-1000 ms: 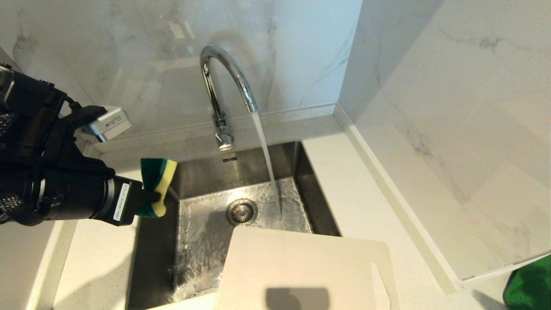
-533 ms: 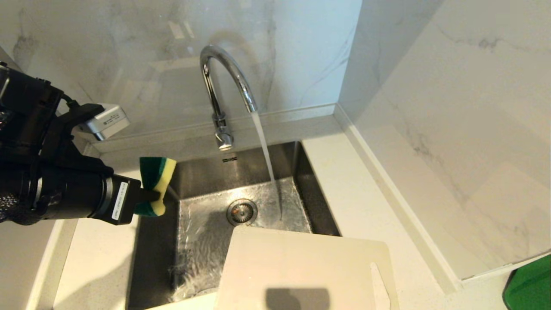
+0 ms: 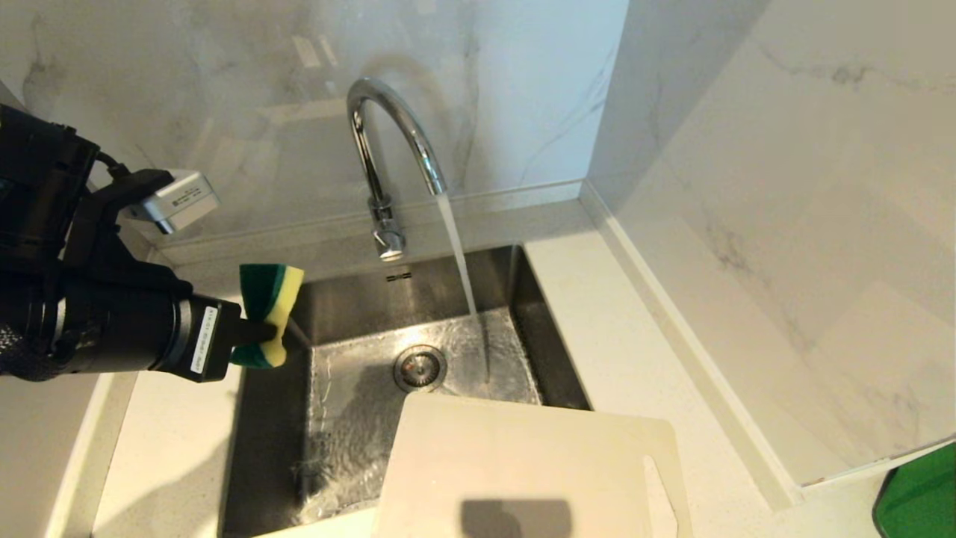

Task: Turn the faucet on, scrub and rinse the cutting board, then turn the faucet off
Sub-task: Put down the cleaning cloth

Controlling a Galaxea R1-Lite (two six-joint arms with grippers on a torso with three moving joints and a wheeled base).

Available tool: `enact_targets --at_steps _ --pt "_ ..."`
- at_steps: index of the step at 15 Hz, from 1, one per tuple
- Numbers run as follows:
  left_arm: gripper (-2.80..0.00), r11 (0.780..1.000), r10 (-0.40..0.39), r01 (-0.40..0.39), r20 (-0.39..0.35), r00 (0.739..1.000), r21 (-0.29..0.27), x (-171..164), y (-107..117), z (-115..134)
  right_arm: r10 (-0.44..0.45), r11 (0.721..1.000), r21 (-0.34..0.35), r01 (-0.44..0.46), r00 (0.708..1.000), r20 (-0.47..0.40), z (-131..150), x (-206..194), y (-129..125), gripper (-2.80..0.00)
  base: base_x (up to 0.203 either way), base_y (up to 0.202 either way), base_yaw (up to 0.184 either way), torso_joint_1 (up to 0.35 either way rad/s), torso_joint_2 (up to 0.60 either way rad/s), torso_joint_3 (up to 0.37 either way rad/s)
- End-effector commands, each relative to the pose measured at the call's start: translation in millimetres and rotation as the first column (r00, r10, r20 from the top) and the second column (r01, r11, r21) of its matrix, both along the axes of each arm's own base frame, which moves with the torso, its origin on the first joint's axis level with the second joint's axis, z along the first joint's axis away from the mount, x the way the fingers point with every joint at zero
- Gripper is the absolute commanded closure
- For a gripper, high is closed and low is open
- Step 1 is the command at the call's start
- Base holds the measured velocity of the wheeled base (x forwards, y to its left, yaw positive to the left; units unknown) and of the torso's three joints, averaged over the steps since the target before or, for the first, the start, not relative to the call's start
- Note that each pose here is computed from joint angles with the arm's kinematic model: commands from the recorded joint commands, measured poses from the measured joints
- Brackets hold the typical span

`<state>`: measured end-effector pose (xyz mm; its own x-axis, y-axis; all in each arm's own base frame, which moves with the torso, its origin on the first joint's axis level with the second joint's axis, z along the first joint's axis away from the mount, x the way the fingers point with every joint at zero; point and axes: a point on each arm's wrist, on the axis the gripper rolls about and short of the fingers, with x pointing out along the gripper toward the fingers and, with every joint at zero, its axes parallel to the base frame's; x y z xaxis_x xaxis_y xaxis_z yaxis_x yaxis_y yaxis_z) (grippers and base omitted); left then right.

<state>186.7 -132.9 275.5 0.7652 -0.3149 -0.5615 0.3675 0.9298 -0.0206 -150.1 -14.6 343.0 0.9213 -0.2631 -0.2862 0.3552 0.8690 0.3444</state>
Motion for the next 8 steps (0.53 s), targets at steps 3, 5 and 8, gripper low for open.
enact_targets --at_steps 3,5,8 --pt "0.00 1.000 0.005 -0.005 -0.001 1.000 0.000 0 1 0 -0.016 0.990 -0.141 0.010 0.999 -0.039 -66 -42 9 0.00 0.000 0.000 0.000 0.000 0.00 0.000" --pt "0.00 1.000 0.006 -0.006 -0.002 1.000 0.000 0 1 0 -0.004 0.976 -0.215 -0.013 0.997 -0.078 -97 -51 11 0.00 0.000 0.000 0.000 0.000 0.00 0.000" --pt "0.00 1.000 0.007 -0.007 -0.018 1.000 0.010 -4 4 -6 -0.004 0.970 -0.244 -0.015 0.997 -0.076 -126 -60 12 0.00 0.000 0.000 0.000 0.000 0.00 0.000"
